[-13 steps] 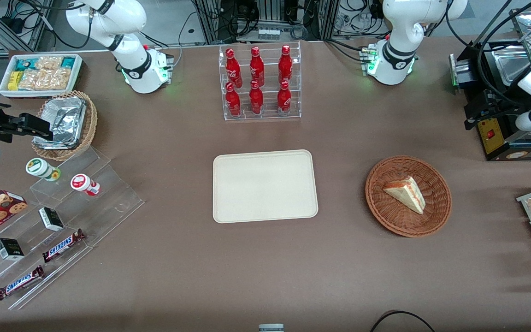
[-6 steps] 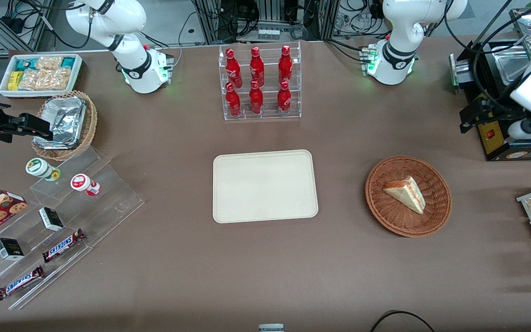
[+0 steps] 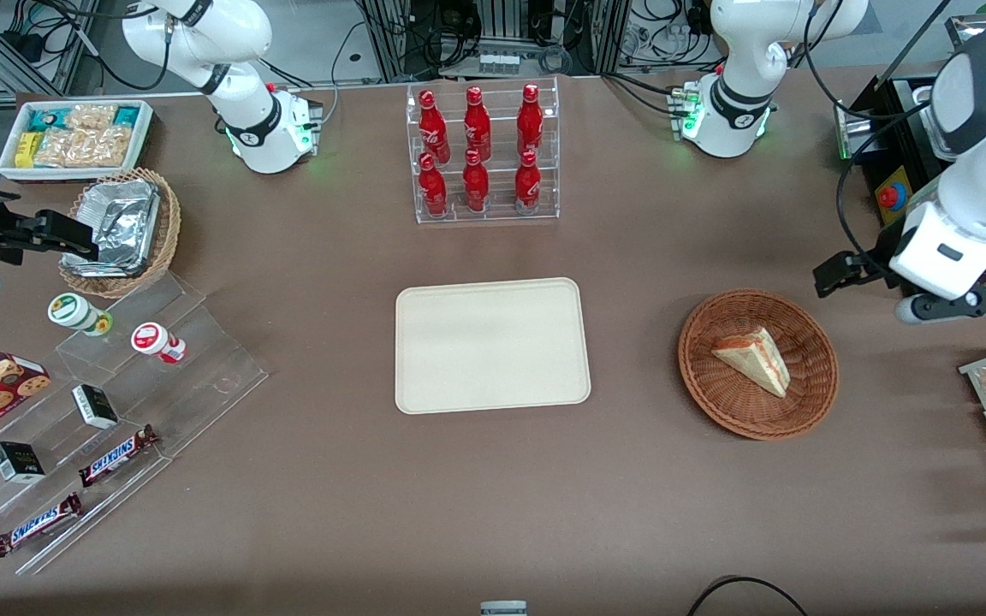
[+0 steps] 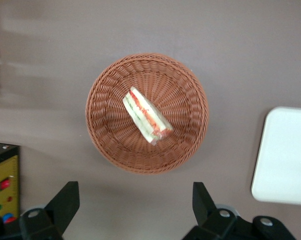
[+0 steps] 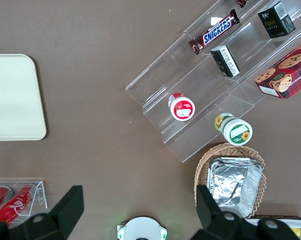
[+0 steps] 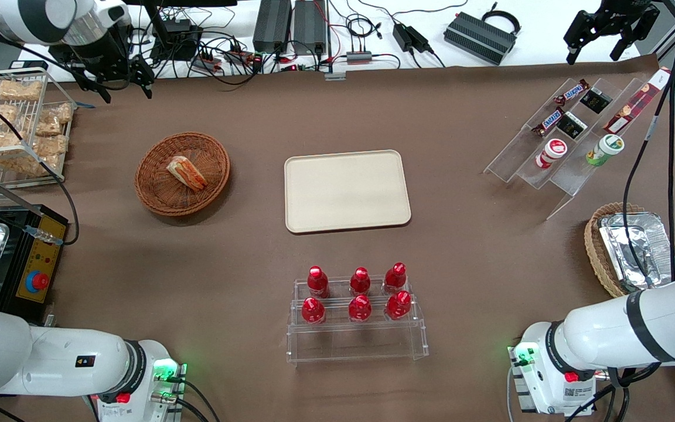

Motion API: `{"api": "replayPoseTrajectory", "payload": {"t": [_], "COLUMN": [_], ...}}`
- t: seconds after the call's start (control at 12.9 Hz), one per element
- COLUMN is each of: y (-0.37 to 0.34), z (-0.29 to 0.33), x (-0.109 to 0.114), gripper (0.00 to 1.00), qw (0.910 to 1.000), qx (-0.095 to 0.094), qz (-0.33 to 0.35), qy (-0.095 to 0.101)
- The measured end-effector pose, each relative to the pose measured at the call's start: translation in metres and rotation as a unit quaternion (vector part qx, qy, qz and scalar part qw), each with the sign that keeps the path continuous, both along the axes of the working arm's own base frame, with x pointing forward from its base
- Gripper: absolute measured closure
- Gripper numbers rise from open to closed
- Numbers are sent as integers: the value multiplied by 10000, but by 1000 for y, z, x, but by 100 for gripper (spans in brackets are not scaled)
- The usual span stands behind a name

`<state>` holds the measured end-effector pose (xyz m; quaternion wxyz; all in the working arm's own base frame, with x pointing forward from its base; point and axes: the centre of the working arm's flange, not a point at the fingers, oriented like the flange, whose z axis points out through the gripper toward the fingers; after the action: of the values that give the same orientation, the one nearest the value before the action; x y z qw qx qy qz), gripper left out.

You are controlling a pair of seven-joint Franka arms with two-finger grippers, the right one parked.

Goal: Place sandwich from basket to tray
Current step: 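Move the open left gripper over the sandwich in the wicker basket, then lower the left gripper and close it on the wrapped sandwich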

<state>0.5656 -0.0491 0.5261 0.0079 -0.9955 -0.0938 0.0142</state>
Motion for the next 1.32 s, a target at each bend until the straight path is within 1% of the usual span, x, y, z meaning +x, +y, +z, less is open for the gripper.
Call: {"api": "replayPoseTrajectory", "payload": {"t": [0.23,0.47,0.54,0.7,0.93,1.01,1.32], "y": [0,-1,-1,-1,0,0,-2], "z": [-45,-86,-100,-119,-142,-150,-177], "x": [-2,-8,-12,-18,-26,-27,-19], "gripper": [0,0,0,0,0,0,0], "qw": [9976,9905,9881,9853,9794,9785,9723], "qx": [7,-16,-21,-16,-37,-37,-96], "qz": [681,1352,1517,1692,1994,2041,2293], "qy": [-80,-239,-259,-240,-311,-306,-452]}}
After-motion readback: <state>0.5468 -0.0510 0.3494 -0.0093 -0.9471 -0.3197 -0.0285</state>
